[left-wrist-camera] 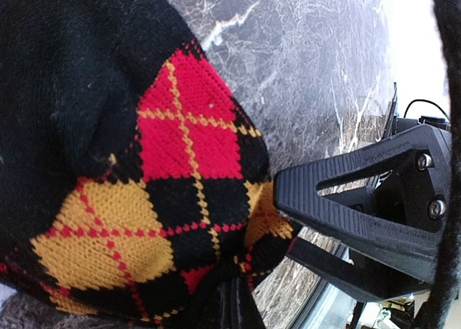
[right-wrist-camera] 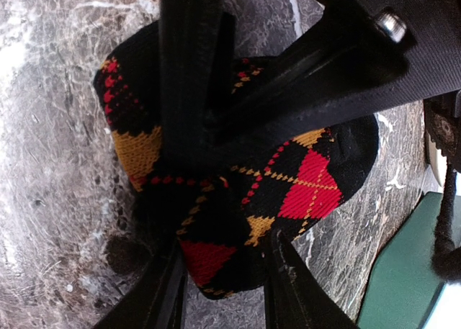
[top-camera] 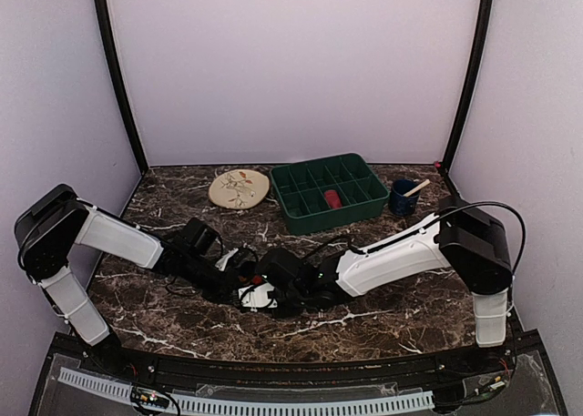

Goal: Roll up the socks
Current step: Roll the sock at the center of the board.

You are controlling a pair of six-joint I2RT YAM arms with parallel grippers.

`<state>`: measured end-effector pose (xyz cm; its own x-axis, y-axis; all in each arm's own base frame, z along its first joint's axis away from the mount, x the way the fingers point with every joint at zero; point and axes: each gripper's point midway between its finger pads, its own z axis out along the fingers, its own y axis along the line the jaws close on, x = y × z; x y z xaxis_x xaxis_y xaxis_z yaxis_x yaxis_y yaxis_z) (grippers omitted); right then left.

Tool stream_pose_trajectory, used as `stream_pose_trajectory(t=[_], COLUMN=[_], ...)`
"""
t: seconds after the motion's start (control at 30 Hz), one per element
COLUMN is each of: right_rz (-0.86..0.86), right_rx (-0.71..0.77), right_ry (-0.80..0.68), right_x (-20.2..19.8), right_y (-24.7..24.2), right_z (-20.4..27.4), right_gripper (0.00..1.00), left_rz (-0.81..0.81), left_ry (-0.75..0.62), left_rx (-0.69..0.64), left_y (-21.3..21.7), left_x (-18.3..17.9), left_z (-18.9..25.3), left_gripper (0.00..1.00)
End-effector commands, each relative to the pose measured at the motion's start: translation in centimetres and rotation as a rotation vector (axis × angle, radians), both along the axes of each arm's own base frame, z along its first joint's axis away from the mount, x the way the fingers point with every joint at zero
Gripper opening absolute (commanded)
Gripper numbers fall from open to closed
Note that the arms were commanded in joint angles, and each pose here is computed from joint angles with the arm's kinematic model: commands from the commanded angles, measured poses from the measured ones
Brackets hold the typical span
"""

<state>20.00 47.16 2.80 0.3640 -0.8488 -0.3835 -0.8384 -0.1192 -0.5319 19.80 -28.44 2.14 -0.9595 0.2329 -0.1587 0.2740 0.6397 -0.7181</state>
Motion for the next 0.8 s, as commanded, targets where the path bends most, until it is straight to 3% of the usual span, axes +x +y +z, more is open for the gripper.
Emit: stream_pose_trajectory(t=[0.0, 0.37, 0.4, 0.43, 0.47, 0.5, 0.77], right_rz=[-0.017, -0.015, 0.064, 0.126, 0.131, -0.124, -0.343], right_rx=[-0.113, -0.093, -0.046, -0.011, 0.003, 0.113, 0.425], right_ry=[0.016, 0.009, 0.103, 0.177, 0.176, 0.330, 0.246], right_x=[0.0, -0.2, -2.2, -3.9, -4.0, -3.7, -0.6], right_y=[-2.7, -3.0, -2.1, -1.4, -1.4, -1.4, -2.2], right_z=[-2.1, 0.2, 0.5, 0.7, 1.2, 1.7, 7.5], right_gripper=[0.34, 0.34, 0.34, 0.84, 0.98, 1.00, 1.00], left_rz=[0.024, 0.026, 0.027, 0.028, 0.029, 0.030, 0.036], left_ry=[0.089, 0.087, 0.087, 0.087, 0.087, 0.086, 0.090], left_rx=[0.118, 0.126, 0.128, 0.129, 0.131, 0.132, 0.140], left_y=[2.3, 2.5, 2.5, 2.5, 2.6, 2.6, 2.8], left_x=[-1.7, -1.7, -1.7, -1.7, -1.7, -1.7, -1.9], left_z=[-2.6, -2.7, -2.8, -2.8, -2.8, -2.9, -3.1], left_gripper=[0.00, 0.00, 0.00, 0.00, 0.00, 0.00, 0.00])
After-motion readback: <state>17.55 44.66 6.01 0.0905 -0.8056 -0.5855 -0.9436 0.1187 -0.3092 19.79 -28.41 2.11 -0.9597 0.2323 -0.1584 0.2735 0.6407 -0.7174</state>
